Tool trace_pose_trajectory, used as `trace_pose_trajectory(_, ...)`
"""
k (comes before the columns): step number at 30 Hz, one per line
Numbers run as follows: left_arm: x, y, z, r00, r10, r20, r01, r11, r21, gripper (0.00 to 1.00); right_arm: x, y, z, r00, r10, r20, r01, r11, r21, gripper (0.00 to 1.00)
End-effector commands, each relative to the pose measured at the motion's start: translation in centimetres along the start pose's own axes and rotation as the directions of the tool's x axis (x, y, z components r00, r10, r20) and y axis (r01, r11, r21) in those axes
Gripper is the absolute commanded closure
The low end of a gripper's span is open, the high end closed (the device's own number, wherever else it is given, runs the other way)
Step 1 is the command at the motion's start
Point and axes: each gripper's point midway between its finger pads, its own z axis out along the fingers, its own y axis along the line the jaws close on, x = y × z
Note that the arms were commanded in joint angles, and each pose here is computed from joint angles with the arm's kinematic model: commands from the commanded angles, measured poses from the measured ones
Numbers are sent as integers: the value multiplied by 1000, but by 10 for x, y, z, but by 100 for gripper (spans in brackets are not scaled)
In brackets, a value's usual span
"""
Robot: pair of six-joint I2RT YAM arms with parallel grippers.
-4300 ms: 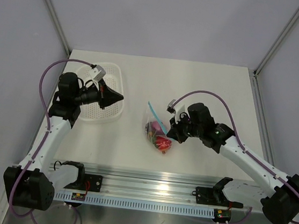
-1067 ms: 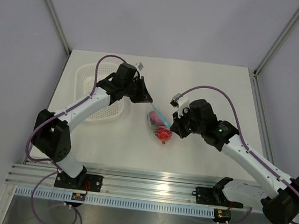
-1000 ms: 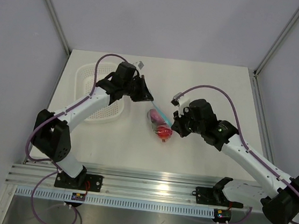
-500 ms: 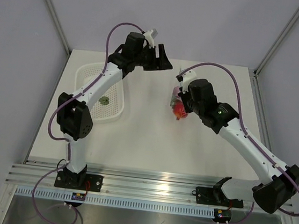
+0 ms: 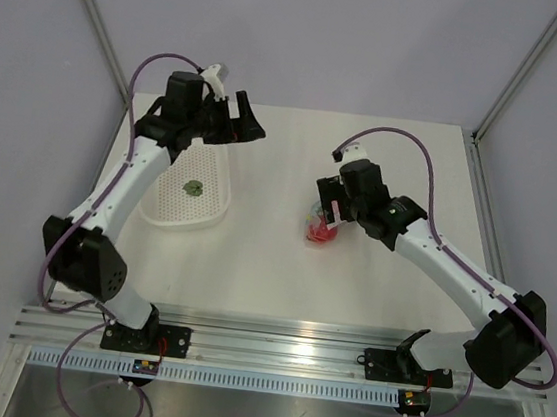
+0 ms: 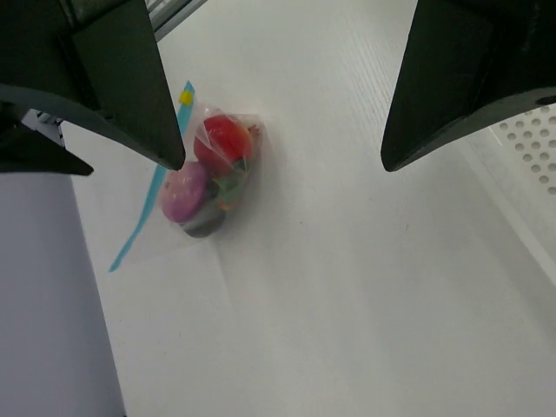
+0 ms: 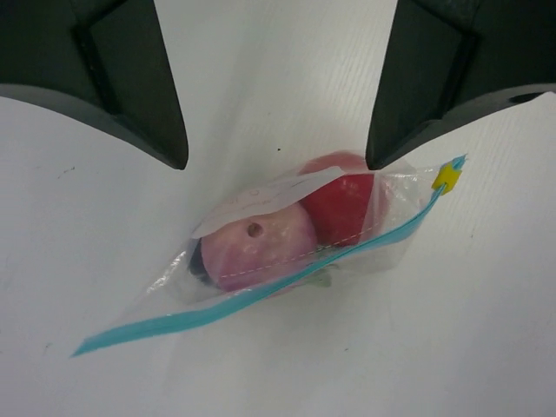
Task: Place the food in the zip-top bag and seal the zipper
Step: Place the zipper food storage bag at the center of the board, then reset both arms
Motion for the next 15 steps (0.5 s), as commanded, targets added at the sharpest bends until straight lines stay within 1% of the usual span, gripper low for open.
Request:
trace_pose_trajectory(1, -18, -30, -70, 977, 135, 163, -135, 991, -10, 1, -33, -33, -13, 964, 226, 139, -249, 950, 186, 2)
trace_pose_trajectory(3, 1, -18, -80, 978, 146, 148, -141, 989, -47, 1, -32, -41, -18, 953, 266, 145, -294, 929, 224, 1)
trace_pose_trajectory(5, 16, -11, -98, 973, 162, 164, -151, 985, -80, 1, -33, -46, -24, 935, 309, 176, -344, 909, 234, 1)
trace_pose_trajectory(6, 22, -9, -103, 973, 164, 161, -151, 985, -89, 1, -37, -51, -31, 920, 330, 212, -376, 898, 231, 1)
trace_pose_trajectory(8, 33, -5, -112, 972, 166, 166, -151, 984, -99, 1, -30, -58, -35, 902, 365, 232, -418, 873, 253, 1)
trace_pose_trajectory(9, 45, -2, -118, 973, 163, 162, -148, 984, -100, 1, -27, -62, -39, 887, 393, 242, -450, 855, 259, 0)
trace_pose_trajectory(11, 56, 3, -123, 974, 157, 166, -141, 984, -108, 1, -19, -69, -42, 881, 408, 241, -466, 837, 286, 1)
trace_pose_trajectory(13, 73, 12, -128, 975, 148, 164, -128, 984, -125, 1, -14, -65, -44, 885, 408, 223, -458, 848, 266, 1)
trace_pose_trajectory(15, 81, 13, -136, 971, 147, 187, -125, 985, -122, 1, -5, -67, -48, 874, 437, 212, -483, 829, 282, 1)
